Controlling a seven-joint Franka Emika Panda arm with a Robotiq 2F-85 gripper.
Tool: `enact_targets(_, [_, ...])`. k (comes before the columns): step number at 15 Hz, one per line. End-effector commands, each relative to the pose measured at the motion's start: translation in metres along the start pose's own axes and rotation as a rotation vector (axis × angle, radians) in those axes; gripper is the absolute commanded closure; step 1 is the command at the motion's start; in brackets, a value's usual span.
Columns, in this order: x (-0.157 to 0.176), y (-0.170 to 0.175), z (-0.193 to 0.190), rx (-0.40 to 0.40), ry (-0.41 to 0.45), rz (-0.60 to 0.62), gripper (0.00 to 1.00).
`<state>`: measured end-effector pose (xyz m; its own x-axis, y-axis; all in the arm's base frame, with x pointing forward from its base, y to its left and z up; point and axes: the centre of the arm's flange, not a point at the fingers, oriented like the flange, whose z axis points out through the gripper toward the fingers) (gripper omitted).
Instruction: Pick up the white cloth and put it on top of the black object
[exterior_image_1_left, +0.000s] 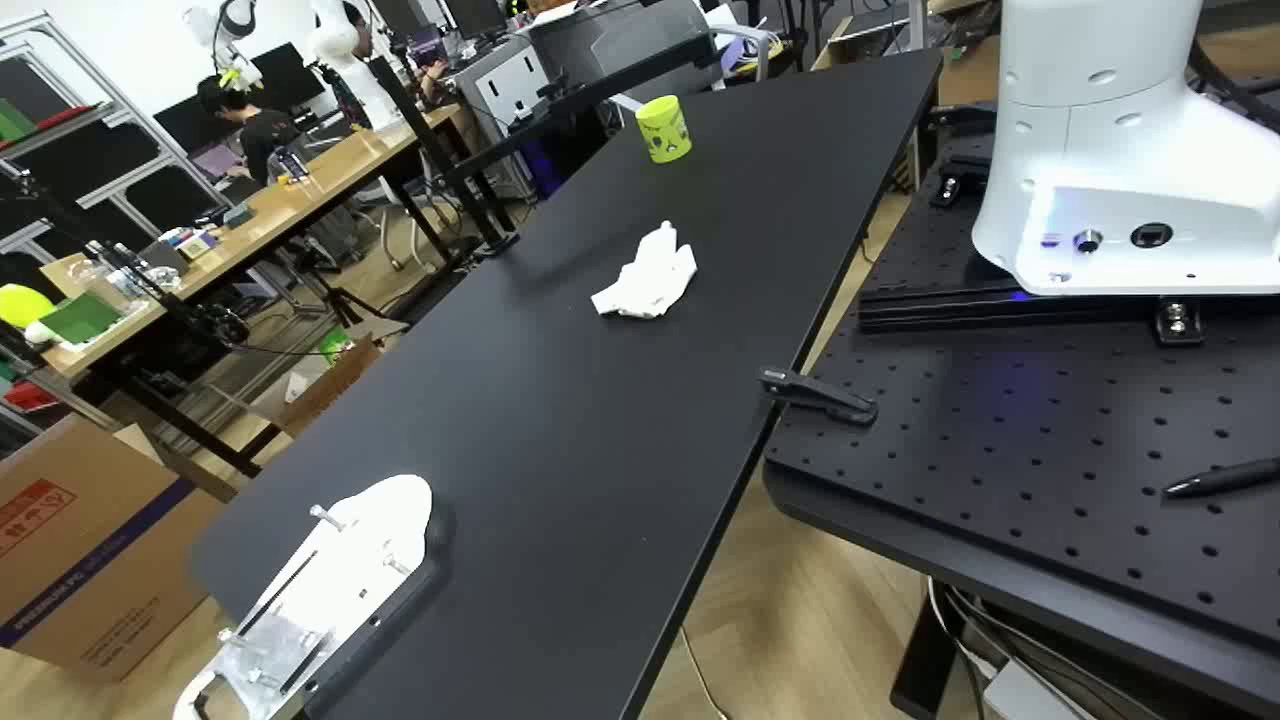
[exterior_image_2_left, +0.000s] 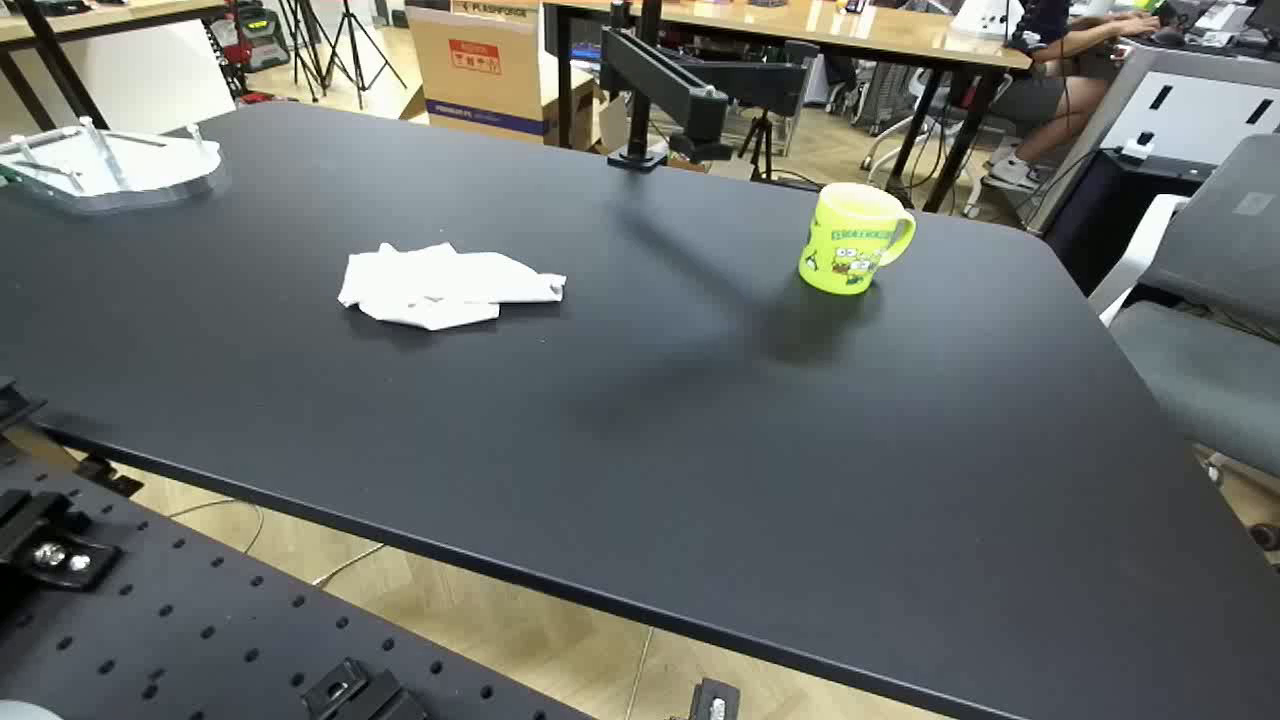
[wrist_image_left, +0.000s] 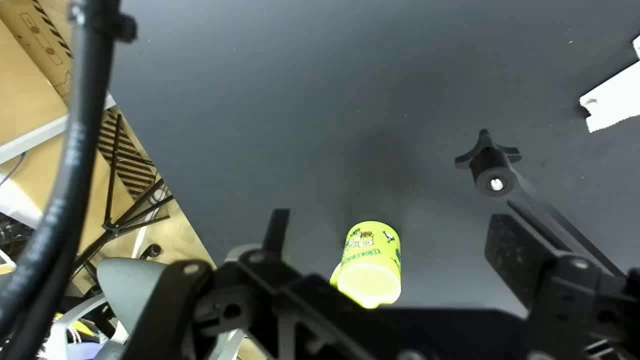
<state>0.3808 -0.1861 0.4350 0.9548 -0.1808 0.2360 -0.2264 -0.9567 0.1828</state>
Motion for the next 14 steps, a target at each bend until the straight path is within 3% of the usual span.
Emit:
enact_targets(1, [0.0, 0.0, 0.0, 0.0, 0.0, 0.0, 0.0])
enact_targets(11, [0.0, 0.0, 0.0, 0.0, 0.0, 0.0, 0.0])
enact_targets(14, [0.0, -0.03, 0.011, -0.023, 0.014, -0.046, 0.0])
